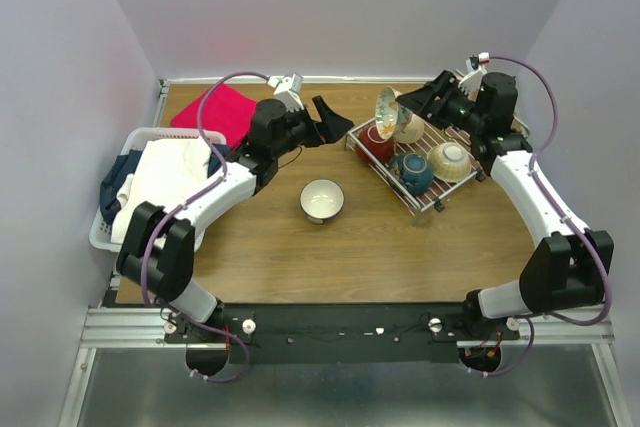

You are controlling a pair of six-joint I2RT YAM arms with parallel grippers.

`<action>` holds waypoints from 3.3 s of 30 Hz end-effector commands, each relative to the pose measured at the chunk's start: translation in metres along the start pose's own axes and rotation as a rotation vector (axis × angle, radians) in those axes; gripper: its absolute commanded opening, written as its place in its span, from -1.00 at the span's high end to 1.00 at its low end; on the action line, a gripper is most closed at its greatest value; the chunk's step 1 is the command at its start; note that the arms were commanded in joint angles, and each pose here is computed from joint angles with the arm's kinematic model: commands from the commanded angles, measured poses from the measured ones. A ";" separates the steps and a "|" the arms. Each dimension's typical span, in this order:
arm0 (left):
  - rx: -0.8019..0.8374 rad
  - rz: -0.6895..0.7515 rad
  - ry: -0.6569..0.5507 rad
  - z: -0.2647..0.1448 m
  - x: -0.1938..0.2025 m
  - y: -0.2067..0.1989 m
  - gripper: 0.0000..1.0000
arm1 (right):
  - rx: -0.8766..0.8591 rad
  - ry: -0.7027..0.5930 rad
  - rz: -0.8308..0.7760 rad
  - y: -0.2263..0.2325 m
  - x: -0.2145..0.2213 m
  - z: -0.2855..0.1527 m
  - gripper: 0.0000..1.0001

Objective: Unload the bowls from the dish rack

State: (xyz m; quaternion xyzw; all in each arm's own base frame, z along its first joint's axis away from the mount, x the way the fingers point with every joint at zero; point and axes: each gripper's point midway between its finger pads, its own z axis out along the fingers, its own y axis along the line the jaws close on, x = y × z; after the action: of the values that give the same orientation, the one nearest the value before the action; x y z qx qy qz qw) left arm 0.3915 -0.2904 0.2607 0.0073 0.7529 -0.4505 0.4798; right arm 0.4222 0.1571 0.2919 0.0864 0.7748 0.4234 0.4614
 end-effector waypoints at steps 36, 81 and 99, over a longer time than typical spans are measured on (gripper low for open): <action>0.255 -0.234 0.109 0.051 0.038 -0.039 1.00 | -0.183 0.038 0.006 0.047 0.026 -0.046 -0.69; -0.667 0.007 0.378 -0.032 0.032 0.202 1.00 | 0.405 0.109 -0.332 -0.063 0.051 -0.103 -1.00; -0.634 -0.031 0.428 -0.011 0.052 0.222 0.00 | 0.549 0.131 -0.330 -0.090 0.053 -0.112 -1.00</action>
State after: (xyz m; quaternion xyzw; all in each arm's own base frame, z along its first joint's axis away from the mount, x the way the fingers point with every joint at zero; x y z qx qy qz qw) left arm 0.4517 -0.1756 0.0546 -0.0729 0.9447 -0.1884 0.2583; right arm 0.3231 0.0748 0.2158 0.0405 0.8872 0.1554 0.4326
